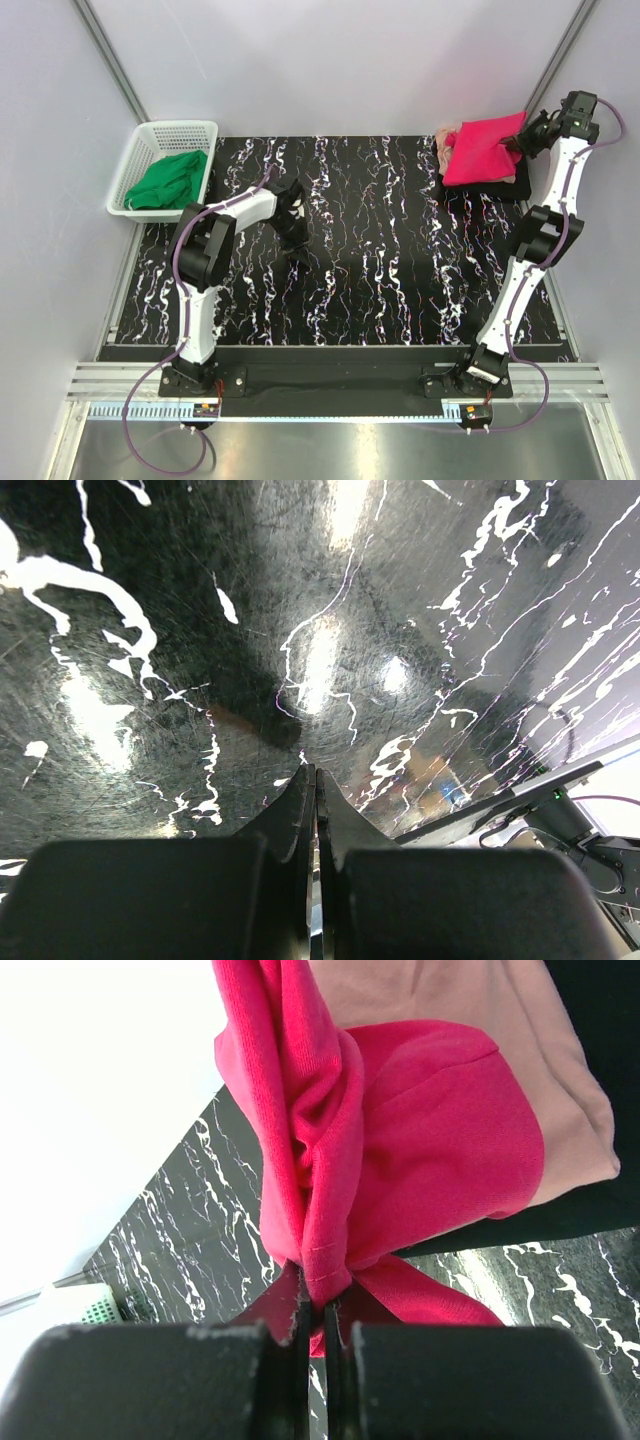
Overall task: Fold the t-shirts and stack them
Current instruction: Neatly place the folded tshirt to the corner
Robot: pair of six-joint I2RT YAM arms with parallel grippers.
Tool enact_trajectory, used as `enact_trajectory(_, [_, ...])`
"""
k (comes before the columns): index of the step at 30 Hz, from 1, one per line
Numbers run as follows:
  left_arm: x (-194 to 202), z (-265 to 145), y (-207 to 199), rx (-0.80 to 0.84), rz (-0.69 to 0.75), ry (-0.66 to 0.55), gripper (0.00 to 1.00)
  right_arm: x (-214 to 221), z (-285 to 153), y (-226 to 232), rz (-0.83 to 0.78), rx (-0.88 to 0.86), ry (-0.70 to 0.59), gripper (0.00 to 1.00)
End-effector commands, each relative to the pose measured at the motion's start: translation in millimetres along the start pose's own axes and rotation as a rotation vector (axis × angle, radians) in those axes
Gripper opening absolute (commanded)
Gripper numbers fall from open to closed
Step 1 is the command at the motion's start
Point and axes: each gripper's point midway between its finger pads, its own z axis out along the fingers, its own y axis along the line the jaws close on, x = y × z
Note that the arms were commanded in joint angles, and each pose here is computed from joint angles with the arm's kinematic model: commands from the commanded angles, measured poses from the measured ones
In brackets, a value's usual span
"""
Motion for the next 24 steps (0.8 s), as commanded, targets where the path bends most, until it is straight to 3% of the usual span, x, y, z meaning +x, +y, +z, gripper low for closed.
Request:
enact_trajectory(1, [-1, -15, -17, 0.054, 0.029, -0.028, 0.02, -51, -64, 36, -0.030, -0.076, -0.178, 0.00])
enact_trajectory(8, [-2, -15, -17, 0.053, 0.033, -0.029, 0.02, -47, -70, 41, -0.040, -0.092, -0.162, 0.00])
enact_trajectory(13, [0, -13, -14, 0.048, 0.031, -0.022, 0.02, -61, -88, 49, -0.049, -0.093, -0.225, 0.00])
enact_trajectory(24, [3, -13, -13, 0.045, 0.036, -0.018, 0.02, -34, -38, 5, 0.018, -0.038, -0.095, 0.00])
